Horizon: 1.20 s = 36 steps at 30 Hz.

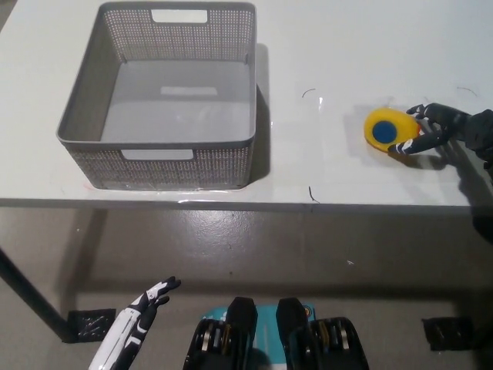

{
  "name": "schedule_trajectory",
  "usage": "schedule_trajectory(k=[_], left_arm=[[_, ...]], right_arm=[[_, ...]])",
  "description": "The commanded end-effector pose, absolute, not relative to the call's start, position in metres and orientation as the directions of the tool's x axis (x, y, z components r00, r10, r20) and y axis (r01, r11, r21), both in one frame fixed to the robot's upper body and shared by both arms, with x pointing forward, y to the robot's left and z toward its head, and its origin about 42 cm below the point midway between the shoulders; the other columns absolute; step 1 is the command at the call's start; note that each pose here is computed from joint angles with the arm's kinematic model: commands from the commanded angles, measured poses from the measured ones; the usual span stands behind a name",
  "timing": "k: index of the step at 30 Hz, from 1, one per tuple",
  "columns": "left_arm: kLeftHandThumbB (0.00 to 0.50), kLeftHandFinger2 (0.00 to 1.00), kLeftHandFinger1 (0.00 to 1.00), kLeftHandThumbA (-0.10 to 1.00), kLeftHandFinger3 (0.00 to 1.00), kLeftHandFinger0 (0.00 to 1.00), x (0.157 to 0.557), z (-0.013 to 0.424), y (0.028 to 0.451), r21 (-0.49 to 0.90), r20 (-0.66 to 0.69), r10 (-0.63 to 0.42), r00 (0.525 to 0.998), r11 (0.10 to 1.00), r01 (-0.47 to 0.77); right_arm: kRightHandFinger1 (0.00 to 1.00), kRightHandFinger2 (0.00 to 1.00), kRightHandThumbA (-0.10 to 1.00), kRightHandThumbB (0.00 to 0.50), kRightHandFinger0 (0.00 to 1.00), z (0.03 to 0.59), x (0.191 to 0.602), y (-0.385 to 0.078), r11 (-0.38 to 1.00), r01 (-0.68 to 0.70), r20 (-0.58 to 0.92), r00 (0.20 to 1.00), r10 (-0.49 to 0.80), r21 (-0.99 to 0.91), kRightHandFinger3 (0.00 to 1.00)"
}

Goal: Use the right hand to pick up a yellow duck toy and place it into a container on the left hand side

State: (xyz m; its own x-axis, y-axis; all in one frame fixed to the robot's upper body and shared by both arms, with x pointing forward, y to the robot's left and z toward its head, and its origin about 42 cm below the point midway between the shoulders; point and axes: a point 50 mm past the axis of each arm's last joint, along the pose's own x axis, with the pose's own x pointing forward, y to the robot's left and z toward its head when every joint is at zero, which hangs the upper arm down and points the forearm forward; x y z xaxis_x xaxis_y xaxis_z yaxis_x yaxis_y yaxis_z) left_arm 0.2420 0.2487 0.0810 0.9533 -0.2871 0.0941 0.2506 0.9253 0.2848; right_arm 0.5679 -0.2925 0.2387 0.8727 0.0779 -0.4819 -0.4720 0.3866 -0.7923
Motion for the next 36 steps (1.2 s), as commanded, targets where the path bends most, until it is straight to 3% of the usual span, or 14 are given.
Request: schedule_trajectory(k=[1, 10, 29, 32, 36], left_arm=[[0.326, 1.0, 1.0, 1.0, 1.0, 1.0, 0.246, 0.095, 0.252, 0.311, 0.136, -0.312, 0.94, 0.915, 0.258], [0.319, 1.0, 1.0, 1.0, 1.0, 1.0, 0.25, 0.098, 0.251, 0.32, 0.137, -0.316, 0.939, 0.911, 0.26], [0.344, 1.0, 1.0, 1.0, 1.0, 1.0, 0.257, 0.101, 0.249, 0.319, 0.15, -0.314, 0.937, 0.913, 0.255], [0.34, 1.0, 1.0, 1.0, 1.0, 1.0, 0.259, 0.101, 0.25, 0.32, 0.155, -0.317, 0.936, 0.912, 0.256], [0.323, 1.0, 1.0, 1.0, 1.0, 1.0, 0.259, 0.102, 0.25, 0.31, 0.158, -0.318, 0.935, 0.915, 0.259]], right_arm=[[1.0, 1.0, 0.81, 0.469, 1.0, 0.275, 0.579, -0.296, 0.398, -0.401, -0.406, 0.911, 0.076, -0.825, 1.0], [1.0, 1.0, 0.76, 0.446, 1.0, 0.29, 0.585, -0.277, 0.428, -0.379, -0.372, 0.923, 0.104, -0.821, 1.0], [1.0, 1.0, 0.75, 0.468, 1.0, 0.299, 0.59, -0.257, 0.419, -0.378, -0.356, 0.925, 0.133, -0.825, 1.0], [1.0, 1.0, 0.73, 0.441, 1.0, 0.297, 0.59, -0.256, 0.414, -0.386, -0.367, 0.921, 0.128, -0.824, 1.0], [1.0, 1.0, 0.62, 0.395, 1.0, 0.291, 0.588, -0.257, 0.431, -0.443, -0.418, 0.895, 0.157, -0.786, 1.0]])
